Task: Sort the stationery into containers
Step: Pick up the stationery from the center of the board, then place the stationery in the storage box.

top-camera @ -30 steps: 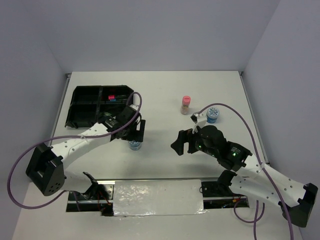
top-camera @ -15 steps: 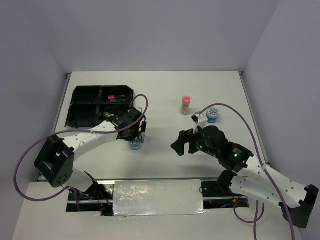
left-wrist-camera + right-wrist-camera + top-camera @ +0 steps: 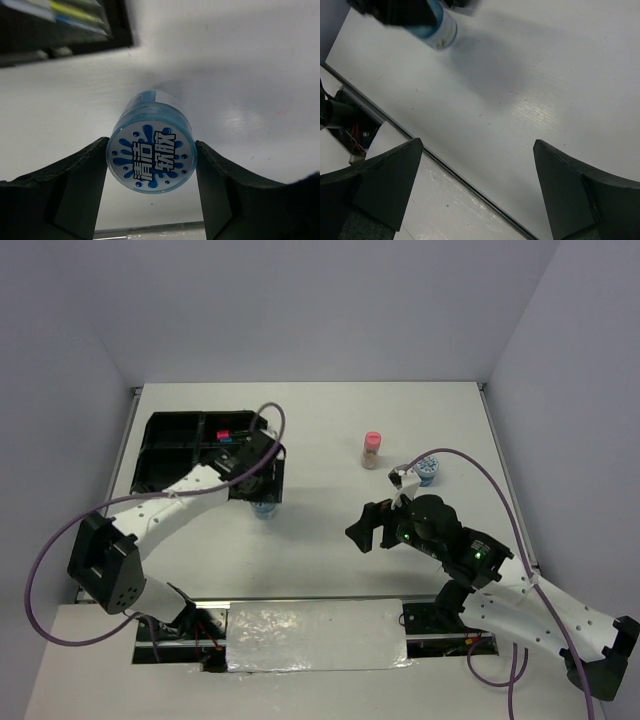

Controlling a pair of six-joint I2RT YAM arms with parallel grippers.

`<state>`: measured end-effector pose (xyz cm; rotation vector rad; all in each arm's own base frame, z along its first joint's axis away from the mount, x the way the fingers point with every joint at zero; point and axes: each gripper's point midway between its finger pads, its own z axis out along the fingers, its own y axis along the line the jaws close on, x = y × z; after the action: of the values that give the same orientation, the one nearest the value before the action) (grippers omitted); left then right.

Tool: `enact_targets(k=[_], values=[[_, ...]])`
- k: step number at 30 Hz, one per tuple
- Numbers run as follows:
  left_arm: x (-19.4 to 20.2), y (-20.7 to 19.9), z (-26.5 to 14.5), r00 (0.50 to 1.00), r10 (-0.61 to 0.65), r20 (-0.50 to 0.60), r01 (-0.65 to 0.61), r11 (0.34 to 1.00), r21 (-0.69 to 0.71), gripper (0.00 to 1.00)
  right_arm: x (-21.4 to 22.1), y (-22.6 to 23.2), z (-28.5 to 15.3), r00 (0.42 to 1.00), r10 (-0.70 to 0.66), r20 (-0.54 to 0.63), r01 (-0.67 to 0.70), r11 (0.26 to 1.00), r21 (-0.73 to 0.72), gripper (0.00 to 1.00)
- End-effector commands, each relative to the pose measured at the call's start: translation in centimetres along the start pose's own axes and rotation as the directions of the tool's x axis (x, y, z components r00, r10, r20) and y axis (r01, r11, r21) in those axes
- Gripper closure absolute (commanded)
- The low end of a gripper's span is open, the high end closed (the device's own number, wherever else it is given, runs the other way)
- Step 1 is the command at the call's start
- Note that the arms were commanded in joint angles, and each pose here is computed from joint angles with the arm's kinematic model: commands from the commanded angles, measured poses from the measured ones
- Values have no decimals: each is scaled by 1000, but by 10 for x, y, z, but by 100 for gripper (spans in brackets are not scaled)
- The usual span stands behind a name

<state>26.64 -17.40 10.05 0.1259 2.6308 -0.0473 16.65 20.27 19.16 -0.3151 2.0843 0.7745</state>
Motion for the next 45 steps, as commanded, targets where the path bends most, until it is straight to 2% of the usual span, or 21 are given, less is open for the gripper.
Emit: enact_targets(k=[1,3,6,8,11,14,15,16,17,20,30,33,38,45], values=[[-90,35,-58,958,-154,243,161,987,-12,100,-8,-2,0,999,-19,34,19,1000,10,0],[-128,94,-68,897,-309,316,341,939,-48,100,-6,-2,2,999,-20,29,20,1000,7,0],[-165,125,-80,844,-393,364,430,902,-23,100,-3,-4,3,999,-21,31,20,1000,6,0],[-195,162,-93,778,-443,445,515,856,-48,100,-5,0,3,998,-18,54,19,1000,-18,0],[-222,204,-64,729,-506,460,617,777,-122,100,-3,3,4,999,-28,44,30,999,-38,0],[-242,230,-32,704,-538,463,666,727,-169,100,0,1,6,999,-47,25,48,998,-28,0],[-245,237,-25,700,-546,461,676,714,-182,100,-1,2,5,998,-54,33,55,998,-33,0],[-257,253,-31,670,-557,491,703,689,-177,100,-1,1,4,998,-57,32,58,998,-35,0],[-256,261,-12,676,-563,475,707,677,-203,100,0,1,4,998,-60,31,61,997,-37,0],[-266,283,1,660,-567,493,725,654,-218,100,2,1,2,997,-68,28,69,997,-44,0],[-249,303,23,664,-596,452,736,629,-251,100,0,5,7,996,-89,11,89,995,-50,0],[-245,295,40,680,-611,405,722,654,-225,93,-3,6,9,995,-97,10,97,994,-46,0],[-247,287,52,690,-623,368,712,676,-191,89,-2,5,11,995,-96,-3,96,995,-37,0],[-242,283,64,702,-629,335,703,686,-188,76,1,4,12,996,-91,-10,91,995,-36,0]])
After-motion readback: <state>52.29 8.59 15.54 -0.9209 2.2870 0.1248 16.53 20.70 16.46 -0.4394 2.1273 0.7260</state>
